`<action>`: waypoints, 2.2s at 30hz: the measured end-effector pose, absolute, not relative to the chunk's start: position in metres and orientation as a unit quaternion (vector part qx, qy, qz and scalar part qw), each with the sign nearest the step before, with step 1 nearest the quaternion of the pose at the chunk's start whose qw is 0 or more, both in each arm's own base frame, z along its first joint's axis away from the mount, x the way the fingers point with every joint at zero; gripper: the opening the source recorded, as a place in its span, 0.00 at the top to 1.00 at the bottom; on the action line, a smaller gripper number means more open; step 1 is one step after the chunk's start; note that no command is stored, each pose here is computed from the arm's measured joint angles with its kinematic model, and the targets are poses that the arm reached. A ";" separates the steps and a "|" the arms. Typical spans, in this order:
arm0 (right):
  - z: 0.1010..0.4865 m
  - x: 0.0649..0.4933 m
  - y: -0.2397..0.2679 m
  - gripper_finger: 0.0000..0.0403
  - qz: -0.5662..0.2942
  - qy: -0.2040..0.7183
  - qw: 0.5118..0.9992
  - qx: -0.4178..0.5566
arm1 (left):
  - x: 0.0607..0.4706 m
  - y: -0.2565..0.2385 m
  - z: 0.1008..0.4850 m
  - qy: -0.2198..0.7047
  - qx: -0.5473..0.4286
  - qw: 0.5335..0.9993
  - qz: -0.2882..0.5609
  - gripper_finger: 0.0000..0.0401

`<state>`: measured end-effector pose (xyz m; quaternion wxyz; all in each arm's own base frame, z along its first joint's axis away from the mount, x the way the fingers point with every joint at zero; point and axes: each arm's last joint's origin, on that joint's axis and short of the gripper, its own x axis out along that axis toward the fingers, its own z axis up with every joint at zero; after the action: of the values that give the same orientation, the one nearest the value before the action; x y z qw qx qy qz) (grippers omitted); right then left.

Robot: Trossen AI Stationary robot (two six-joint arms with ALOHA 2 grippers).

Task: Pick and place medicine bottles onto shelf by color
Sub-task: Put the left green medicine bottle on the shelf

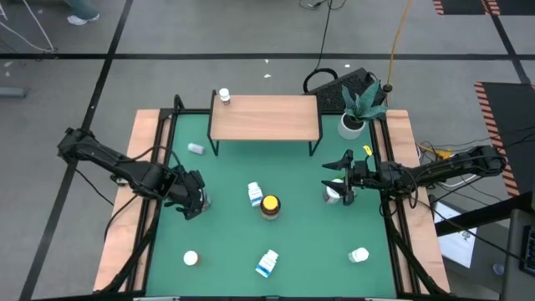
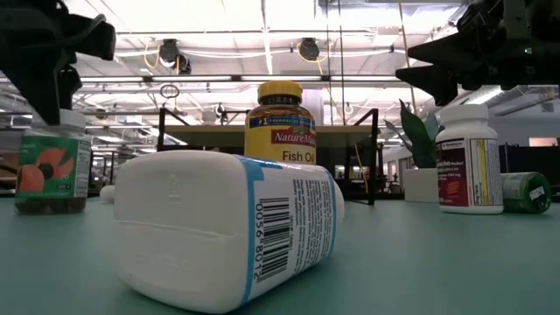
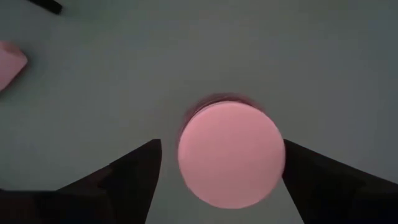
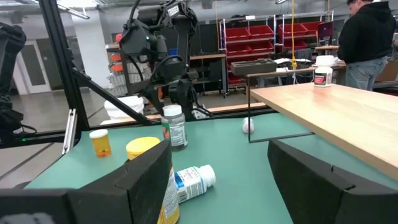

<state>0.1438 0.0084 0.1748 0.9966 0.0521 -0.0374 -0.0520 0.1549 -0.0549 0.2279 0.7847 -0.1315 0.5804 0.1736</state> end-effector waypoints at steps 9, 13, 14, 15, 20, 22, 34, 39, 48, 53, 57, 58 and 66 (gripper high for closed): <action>0.175 0.144 0.008 0.35 -0.052 -0.038 0.997 0.052 | 0.156 -0.054 0.231 0.572 -0.124 0.791 0.178 0.42; 0.176 0.144 0.008 0.35 -0.052 -0.042 0.996 0.053 | 0.161 -0.053 0.242 0.559 -0.125 0.802 0.169 0.44; 0.176 0.144 0.008 0.35 -0.052 -0.042 0.996 0.053 | 0.163 -0.052 0.246 0.554 -0.127 0.805 0.168 0.44; 0.176 0.144 0.008 0.35 -0.052 -0.041 0.996 0.053 | 0.165 -0.051 0.250 0.549 -0.129 0.809 0.166 0.44; 0.176 0.144 0.008 0.35 -0.052 -0.042 0.996 0.052 | 0.175 -0.040 0.279 0.516 -0.137 0.829 0.166 0.44; 0.176 0.144 0.008 0.35 -0.052 -0.042 0.996 0.052 | 0.181 -0.033 0.294 0.497 -0.143 0.839 0.171 0.42; 0.176 0.144 0.008 0.35 -0.054 -0.045 0.996 0.050 | 0.229 0.008 0.374 0.495 -0.040 0.852 0.166 0.41; 0.175 0.144 0.008 0.35 -0.054 -0.040 0.997 0.048 | 0.246 0.041 0.390 0.503 0.006 0.844 0.184 0.40; 0.174 0.144 0.008 0.35 -0.055 -0.033 0.997 0.041 | 0.240 0.121 0.387 0.536 0.005 0.810 0.238 0.40; 0.174 0.144 0.008 0.35 -0.056 -0.033 0.997 0.040 | 0.231 0.157 0.379 0.537 -0.041 0.809 0.237 0.40; 0.174 0.144 0.008 0.35 -0.058 -0.033 0.997 0.038 | 0.228 0.178 0.374 0.530 -0.055 0.811 0.242 0.40; 0.174 0.144 0.008 0.35 -0.058 -0.033 0.997 0.038 | 0.229 0.183 0.372 0.525 -0.058 0.814 0.242 0.40; 0.174 0.144 0.008 0.35 -0.058 -0.033 0.997 0.038 | 0.231 0.203 0.362 0.520 -0.081 0.818 0.232 0.40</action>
<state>0.1440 0.0079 0.1741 0.9971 0.0383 -0.0328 -0.0576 0.2312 0.2032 0.3623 0.8178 -0.0806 0.5205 0.2319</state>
